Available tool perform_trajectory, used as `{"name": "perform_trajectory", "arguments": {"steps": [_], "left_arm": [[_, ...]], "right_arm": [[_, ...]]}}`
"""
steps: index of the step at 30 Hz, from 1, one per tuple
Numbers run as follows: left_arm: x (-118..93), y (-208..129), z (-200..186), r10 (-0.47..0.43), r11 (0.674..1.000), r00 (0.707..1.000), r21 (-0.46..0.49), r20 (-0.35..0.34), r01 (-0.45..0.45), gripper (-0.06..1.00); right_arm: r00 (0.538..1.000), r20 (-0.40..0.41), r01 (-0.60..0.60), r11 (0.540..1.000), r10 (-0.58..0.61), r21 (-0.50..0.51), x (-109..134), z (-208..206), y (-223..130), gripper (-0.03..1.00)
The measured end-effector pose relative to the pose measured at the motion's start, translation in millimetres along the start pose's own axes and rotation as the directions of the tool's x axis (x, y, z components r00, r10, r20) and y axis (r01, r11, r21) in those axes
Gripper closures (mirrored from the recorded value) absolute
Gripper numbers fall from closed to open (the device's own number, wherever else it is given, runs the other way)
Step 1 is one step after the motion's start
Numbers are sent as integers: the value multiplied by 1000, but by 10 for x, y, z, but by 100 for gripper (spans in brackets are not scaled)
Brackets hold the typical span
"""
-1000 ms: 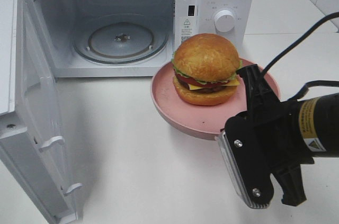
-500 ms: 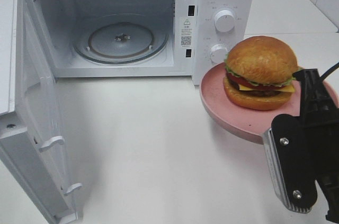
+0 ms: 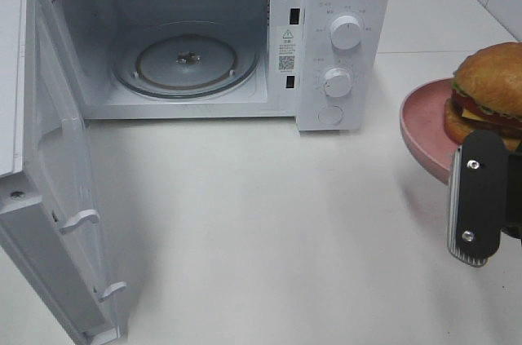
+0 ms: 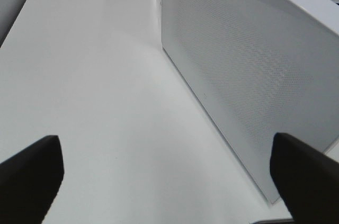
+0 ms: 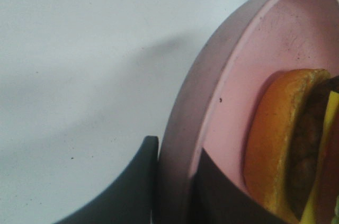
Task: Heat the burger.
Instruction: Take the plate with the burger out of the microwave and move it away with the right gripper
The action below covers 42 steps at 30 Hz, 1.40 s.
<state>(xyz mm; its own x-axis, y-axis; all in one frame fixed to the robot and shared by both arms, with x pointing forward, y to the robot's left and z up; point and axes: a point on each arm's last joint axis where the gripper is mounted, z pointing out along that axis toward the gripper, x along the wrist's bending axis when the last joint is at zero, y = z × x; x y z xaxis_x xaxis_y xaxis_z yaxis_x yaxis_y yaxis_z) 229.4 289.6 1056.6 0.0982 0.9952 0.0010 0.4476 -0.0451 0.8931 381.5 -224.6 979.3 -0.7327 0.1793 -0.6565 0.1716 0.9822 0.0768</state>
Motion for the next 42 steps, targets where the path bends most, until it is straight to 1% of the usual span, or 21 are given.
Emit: {"name": "perform_trajectory", "arguments": {"steps": [1,2,3,4,6,7,8,9,10,12,14,17,19,20,22,28,30,33,35,41,42], "left_arm": [[0,0,0,0,1000,1000,0,0,0,-3],[0,0,0,0,1000,1000,0,0,0,-3],[0,0,0,0,1000,1000,0,0,0,-3],[0,0,0,0,1000,1000,0,0,0,-3],[0,0,0,0,1000,1000,0,0,0,-3],[0,0,0,0,1000,1000,0,0,0,-3],[0,0,0,0,1000,1000,0,0,0,-3],[0,0,0,0,1000,1000,0,0,0,-3],[0,0,0,0,1000,1000,0,0,0,-3],[0,0,0,0,1000,1000,0,0,0,-3],[0,0,0,0,1000,1000,0,0,0,-3],[0,0,0,0,1000,1000,0,0,0,-3],[0,0,0,0,1000,1000,0,0,0,-3],[0,0,0,0,1000,1000,0,0,0,-3],[0,0,0,0,1000,1000,0,0,0,-3],[0,0,0,0,1000,1000,0,0,0,-3],[0,0,0,0,1000,1000,0,0,0,-3],[0,0,0,0,1000,1000,0,0,0,-3],[0,0,0,0,1000,1000,0,0,0,-3],[0,0,0,0,1000,1000,0,0,0,-3],[0,0,0,0,1000,1000,0,0,0,-3]], "right_arm": [[999,19,-40,999,39,29,-16,0,-27,86],[999,19,-40,999,39,29,-16,0,-27,86],[995,40,-90,994,88,63,-31,-2,-61,86],[995,40,-90,994,88,63,-31,-2,-61,86],[984,70,-171,979,164,108,-46,-7,-108,86],[984,70,-171,979,164,108,-46,-7,-108,86],[973,87,-223,965,212,135,-50,-11,-138,86],[973,87,-223,965,212,135,-50,-11,-138,86],[960,104,-274,948,260,161,-52,-16,-168,86],[954,111,-294,941,278,168,-53,-18,-177,86],[925,146,-375,905,351,203,-55,-30,-222,86],[917,154,-395,895,369,208,-56,-33,-232,86],[894,179,-444,867,410,227,-57,-41,-260,86],[894,179,-444,867,410,227,-57,-41,-260,86],[866,206,-496,835,455,238,-58,-47,-283,86],[851,219,-524,809,478,268,-38,-1,-273,86],[843,226,-538,777,488,328,19,131,-226,86],[838,229,-545,766,495,341,36,166,-213,86],[809,250,-588,722,532,366,56,280,-142,86],[764,303,-645,675,570,357,5,447,-6,86],[764,303,-645,675,570,357,5,447,-6,86]]}}
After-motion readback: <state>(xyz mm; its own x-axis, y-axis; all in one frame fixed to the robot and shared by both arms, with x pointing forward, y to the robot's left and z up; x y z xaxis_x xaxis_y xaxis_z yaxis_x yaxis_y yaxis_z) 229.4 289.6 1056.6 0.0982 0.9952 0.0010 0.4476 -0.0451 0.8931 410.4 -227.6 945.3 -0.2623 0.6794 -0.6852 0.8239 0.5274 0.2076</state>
